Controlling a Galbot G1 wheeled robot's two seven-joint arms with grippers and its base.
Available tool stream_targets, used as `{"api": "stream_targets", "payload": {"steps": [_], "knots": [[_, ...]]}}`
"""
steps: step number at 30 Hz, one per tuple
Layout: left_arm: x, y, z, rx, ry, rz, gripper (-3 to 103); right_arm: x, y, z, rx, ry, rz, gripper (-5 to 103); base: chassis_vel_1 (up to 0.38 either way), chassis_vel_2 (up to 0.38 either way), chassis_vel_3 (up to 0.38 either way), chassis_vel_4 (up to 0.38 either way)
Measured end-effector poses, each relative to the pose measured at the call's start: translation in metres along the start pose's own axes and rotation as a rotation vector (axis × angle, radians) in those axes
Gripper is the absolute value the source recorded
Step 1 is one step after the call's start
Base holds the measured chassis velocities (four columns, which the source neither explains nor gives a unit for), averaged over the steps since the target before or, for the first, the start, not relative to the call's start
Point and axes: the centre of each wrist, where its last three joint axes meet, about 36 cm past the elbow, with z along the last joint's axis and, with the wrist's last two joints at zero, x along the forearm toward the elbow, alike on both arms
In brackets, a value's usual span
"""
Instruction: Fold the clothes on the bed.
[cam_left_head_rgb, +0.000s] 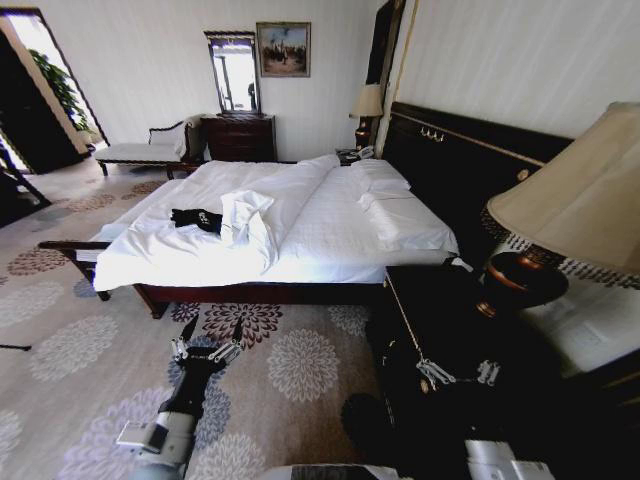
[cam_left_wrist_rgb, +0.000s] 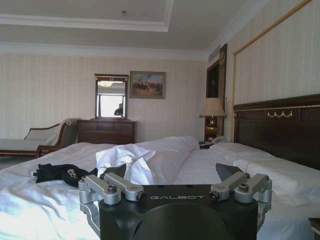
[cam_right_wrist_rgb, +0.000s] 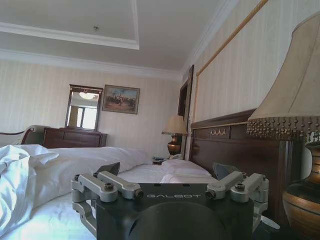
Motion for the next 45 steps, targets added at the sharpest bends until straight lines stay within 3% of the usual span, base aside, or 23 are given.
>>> {"api": "stream_targets", "payload": {"steps": [22,32,40,45], "knots": [[0.004,-0.002,0.012,-0.023,0.015,-0.01,100,0.004,-0.001,0.007,0.014,0.011,-0.008,100,-0.097,0.091,0.096,-0.091],[0.001,0.003,0.014,0.029,0.037,0.002,100,0.004,-0.003,0.013,0.021,0.017,-0.008,100,-0.099,0.096,0.09,-0.09],[-0.004,0.003,0.017,0.024,0.036,0.036,100,-0.001,-0.006,0.036,0.003,-0.022,0.021,100,-0.085,0.079,0.084,-0.078],[-0.01,0.003,0.017,0.031,0.033,0.059,100,-0.003,-0.011,0.042,-0.033,-0.022,0.094,100,-0.06,0.055,0.065,-0.066]]}}
